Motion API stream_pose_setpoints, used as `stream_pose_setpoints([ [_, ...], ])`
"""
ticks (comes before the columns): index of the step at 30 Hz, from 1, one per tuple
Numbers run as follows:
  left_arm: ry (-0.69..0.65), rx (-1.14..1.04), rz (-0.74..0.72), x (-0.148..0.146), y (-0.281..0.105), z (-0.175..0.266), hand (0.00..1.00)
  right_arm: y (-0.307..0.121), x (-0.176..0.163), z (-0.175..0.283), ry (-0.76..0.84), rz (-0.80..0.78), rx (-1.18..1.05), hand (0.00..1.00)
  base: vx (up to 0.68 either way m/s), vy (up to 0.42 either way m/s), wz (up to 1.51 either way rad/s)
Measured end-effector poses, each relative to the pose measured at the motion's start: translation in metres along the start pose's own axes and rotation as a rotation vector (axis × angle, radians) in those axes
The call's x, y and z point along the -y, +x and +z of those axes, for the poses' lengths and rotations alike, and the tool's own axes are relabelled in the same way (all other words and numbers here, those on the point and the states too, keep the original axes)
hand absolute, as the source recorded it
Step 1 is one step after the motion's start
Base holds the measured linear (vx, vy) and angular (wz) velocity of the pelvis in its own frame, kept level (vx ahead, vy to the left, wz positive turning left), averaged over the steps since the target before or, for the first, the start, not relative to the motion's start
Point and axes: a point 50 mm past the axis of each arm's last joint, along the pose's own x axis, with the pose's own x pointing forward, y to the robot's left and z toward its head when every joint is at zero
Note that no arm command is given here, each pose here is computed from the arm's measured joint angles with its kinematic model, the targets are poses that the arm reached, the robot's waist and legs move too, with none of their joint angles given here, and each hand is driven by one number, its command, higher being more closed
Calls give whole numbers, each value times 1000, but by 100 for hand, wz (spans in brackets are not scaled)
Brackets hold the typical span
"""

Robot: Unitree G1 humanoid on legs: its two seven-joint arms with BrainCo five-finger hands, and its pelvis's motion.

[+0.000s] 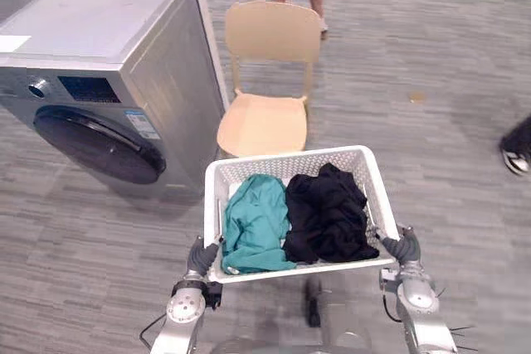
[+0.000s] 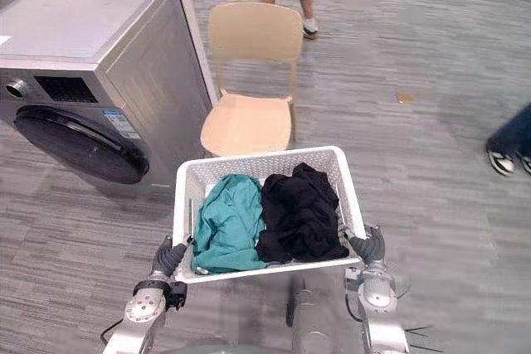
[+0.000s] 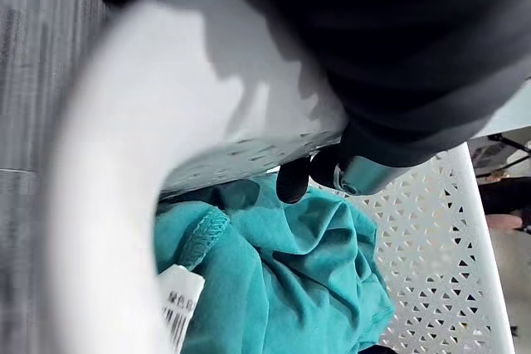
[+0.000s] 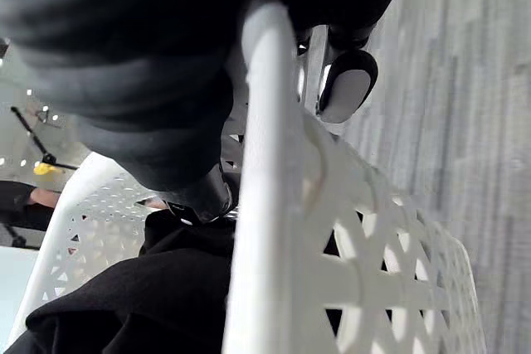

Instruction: Pick up the laundry basket with both hands and put the clothes into the washing machine.

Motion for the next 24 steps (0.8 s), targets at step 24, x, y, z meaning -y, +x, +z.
stream_pose_setpoints([
  [24,172,185,31,-9,46,56,100,33,-18,25,89,-37,36,100,225,95,-14],
])
